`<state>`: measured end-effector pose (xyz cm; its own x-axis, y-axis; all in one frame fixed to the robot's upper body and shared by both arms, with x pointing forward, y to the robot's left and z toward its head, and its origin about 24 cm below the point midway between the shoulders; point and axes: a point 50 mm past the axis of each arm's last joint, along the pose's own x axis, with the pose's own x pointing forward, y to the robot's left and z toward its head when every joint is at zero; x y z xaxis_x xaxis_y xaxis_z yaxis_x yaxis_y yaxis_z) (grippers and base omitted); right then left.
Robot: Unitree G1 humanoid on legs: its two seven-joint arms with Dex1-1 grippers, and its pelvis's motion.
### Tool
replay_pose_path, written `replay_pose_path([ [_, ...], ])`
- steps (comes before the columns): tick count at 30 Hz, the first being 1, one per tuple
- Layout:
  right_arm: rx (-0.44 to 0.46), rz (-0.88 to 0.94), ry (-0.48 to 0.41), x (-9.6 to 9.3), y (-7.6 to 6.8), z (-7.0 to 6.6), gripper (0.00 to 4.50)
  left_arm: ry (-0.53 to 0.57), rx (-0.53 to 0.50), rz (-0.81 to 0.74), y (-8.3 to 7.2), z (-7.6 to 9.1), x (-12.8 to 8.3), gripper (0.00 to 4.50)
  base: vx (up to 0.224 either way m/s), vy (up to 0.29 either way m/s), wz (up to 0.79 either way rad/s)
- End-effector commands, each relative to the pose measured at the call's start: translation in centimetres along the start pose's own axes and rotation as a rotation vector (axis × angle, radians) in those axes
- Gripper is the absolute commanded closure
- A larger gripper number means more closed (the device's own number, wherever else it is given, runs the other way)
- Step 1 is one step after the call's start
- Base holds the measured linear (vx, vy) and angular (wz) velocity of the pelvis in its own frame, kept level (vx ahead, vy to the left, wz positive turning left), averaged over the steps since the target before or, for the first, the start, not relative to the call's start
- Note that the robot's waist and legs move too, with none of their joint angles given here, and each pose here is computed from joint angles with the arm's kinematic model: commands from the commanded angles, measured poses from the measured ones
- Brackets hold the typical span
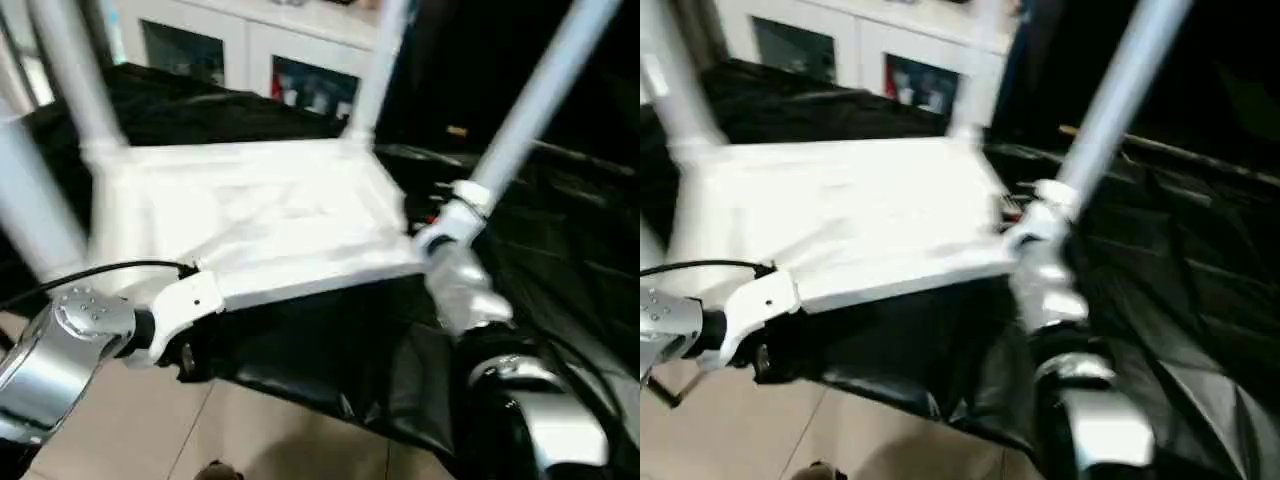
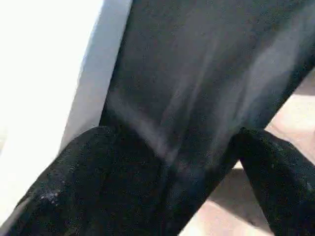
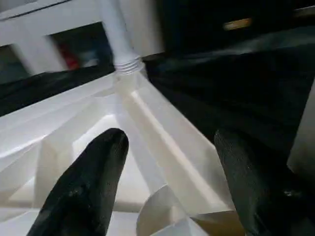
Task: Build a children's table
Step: Rotate leg to tighten
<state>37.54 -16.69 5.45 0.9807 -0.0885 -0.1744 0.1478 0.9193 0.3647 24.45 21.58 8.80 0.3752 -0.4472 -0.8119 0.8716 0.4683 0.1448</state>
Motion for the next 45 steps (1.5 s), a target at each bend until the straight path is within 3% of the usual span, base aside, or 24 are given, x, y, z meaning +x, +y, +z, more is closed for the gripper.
replay_pose_path([
  [1, 0.033, -0.132, -0.05, 0.1, -3.1, 1.3, 1.31, 0.011, 0.024, 0.037, 0.5, 0.2, -0.2, 0.03, 0.0, 0.0, 0.0],
  [5, -0.002, -0.2, -0.088, 0.0, -5.4, 2.7, 1.31, 0.007, 0.033, 0.062, 0.8, 0.1, 0.1, 0.03, 0.0, 0.0, 0.0],
  [10, -0.02, -0.225, -0.105, -0.1, -6.6, 3.3, 1.31, -0.041, 0.049, 0.087, 1.1, 0.5, 0.5, 0.03, 0.0, 0.0, 0.0],
  [13, -0.068, -0.094, -0.059, 0.1, -5.9, 2.9, 1.31, -0.211, 0.056, 0.021, 0.3, 1.7, 0.0, 0.03, 0.0, 0.0, 0.0],
  [16, -0.132, 0.02, -0.009, 0.2, -4.7, 2.1, 1.31, -0.272, 0.003, -0.019, -0.1, 1.8, -0.9, 0.03, 0.0, 0.0, 0.0],
  [20, -0.251, 0.124, 0.041, -0.1, -3.8, 1.0, 1.31, -0.252, -0.05, 0.029, 0.3, 0.2, -2.5, 0.03, 0.0, 0.0, 0.0],
  [22, -0.332, 0.218, 0.042, -0.7, -3.2, 0.1, 1.31, -0.285, -0.118, 0.092, 1.1, -1.0, -4.9, 0.03, 0.0, 0.0, 0.0],
  [28, -0.376, 0.385, 0.02, -2.7, -2.5, -0.8, 1.31, -0.371, -0.185, 0.141, 1.5, -2.0, -8.0, 0.03, 0.0, 0.0, 0.0],
  [29, -0.352, 0.381, -0.054, -4.0, -3.1, -0.1, 1.31, -0.466, -0.233, 0.165, 1.6, -2.5, -9.6, 0.03, 0.0, 0.0, 0.0],
  [31, -0.314, 0.366, -0.086, -4.7, -3.7, 0.3, 1.31, -0.512, -0.254, 0.191, 1.8, -3.0, -10.3, 0.03, 0.0, 0.0, 0.0],
  [36, -0.329, 0.344, -0.069, -6.5, -5.5, -0.3, 1.31, -0.621, -0.281, 0.28, 2.5, -3.9, -11.5, 0.03, 0.0, 0.0, 0.0],
  [37, -0.379, 0.347, -0.029, -7.7, -6.4, -1.3, 1.31, -0.702, -0.291, 0.314, 3.1, -3.9, -11.5, 0.03, 0.0, 0.0, 0.0],
  [39, -0.41, 0.334, -0.002, -8.4, -7.0, -2.0, 1.31, -0.762, -0.279, 0.32, 3.4, -3.3, -10.9, 0.03, 0.0, 0.0, 0.0],
  [42, -0.426, 0.298, 0.015, -9.0, -7.6, -2.3, 1.31, -0.793, -0.263, 0.318, 3.8, -2.5, -10.0, 0.03, -0.019, 0.009, -0.04],
  [43, -0.454, 0.232, 0.023, -9.2, -8.4, -2.6, 1.31, -0.805, -0.253, 0.335, 4.3, -1.9, -9.1, 0.03, -0.058, 0.027, -0.11],
  [45, -0.434, 0.201, 0.037, -9.4, -8.9, -2.8, 1.31, -0.836, -0.255, 0.343, 4.8, -1.2, -8.3, 0.03, -0.068, 0.034, -0.07],
])
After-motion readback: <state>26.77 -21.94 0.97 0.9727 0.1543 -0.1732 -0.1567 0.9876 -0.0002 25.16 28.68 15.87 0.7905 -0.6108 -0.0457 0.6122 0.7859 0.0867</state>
